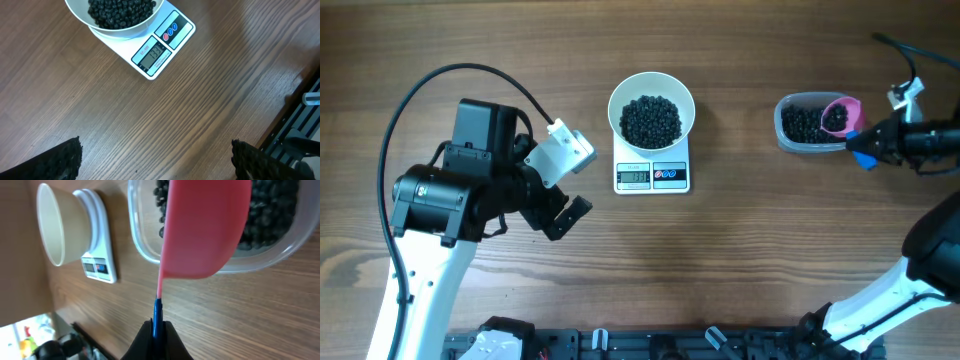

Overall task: Scoop item into bowl and weigh 150g on scale
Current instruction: 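Carry the scoop over the white bowl and tip in beans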

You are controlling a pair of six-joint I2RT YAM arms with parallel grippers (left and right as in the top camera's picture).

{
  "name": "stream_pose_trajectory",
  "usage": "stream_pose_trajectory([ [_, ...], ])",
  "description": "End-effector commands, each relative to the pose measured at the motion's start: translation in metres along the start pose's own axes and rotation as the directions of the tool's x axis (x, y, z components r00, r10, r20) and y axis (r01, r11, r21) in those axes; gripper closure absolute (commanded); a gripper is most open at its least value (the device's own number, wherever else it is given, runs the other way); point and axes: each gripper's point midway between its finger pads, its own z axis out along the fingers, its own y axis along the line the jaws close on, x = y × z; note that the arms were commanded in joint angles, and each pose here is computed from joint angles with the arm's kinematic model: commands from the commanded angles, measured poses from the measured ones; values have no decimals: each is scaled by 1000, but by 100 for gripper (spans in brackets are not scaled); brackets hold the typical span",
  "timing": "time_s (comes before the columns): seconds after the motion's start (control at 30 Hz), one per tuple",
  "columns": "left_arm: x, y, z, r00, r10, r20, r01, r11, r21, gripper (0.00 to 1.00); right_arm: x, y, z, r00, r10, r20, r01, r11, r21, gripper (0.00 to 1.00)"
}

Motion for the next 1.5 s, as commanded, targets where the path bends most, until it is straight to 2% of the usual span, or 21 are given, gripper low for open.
stream_pose_trajectory([
  [0.0, -2, 2, -3, 1000, 10, 10, -10, 1000, -8, 0, -3, 25, 5, 1000, 6, 18, -3, 990, -138, 96],
  [0.1, -2, 2, -3, 1000, 10, 10, -10, 1000, -8, 0, 4, 46, 12, 999, 22, -31, -27, 982, -188, 96],
  [0.23, -2, 2, -3, 1000, 10, 10, -10, 1000, -8, 0, 5, 91, 33, 996, -26, -83, 6, 973, -233, 96],
  [0.47, -2, 2, -3, 1000, 10, 10, -10, 1000, -8, 0, 13, 181, 103, 964, -188, -186, 137, 956, -258, 96],
  [0.6, -2, 2, -3, 1000, 10, 10, -10, 1000, -8, 0, 13, 232, 122, 929, -330, -167, 277, 921, -274, 96],
  [0.67, -2, 2, -3, 1000, 10, 10, -10, 1000, -8, 0, 2, 253, 132, 896, -425, -130, 406, 901, -152, 96],
  [0.8, -2, 2, -3, 1000, 10, 10, -10, 1000, -8, 0, -8, 247, 147, 836, -531, -141, 548, 822, 153, 95],
  [0.97, -2, 2, -3, 1000, 10, 10, -10, 1000, -8, 0, -1, 244, 159, 787, -584, -202, 617, 728, 300, 96],
  [1.27, -2, 2, -3, 1000, 10, 10, -10, 1000, -8, 0, -3, 243, 159, 762, -612, -213, 647, 696, 312, 96],
  [1.37, -2, 2, -3, 1000, 10, 10, -10, 1000, -8, 0, 5, 252, 164, 759, -615, -213, 651, 714, 257, 96],
  [1.43, -2, 2, -3, 1000, 10, 10, -10, 1000, -8, 0, -3, 233, 156, 753, -610, -247, 654, 657, 375, 96],
  [1.47, -2, 2, -3, 1000, 10, 10, -10, 1000, -8, 0, -2, 239, 158, 772, -595, -223, 633, 689, 354, 96],
])
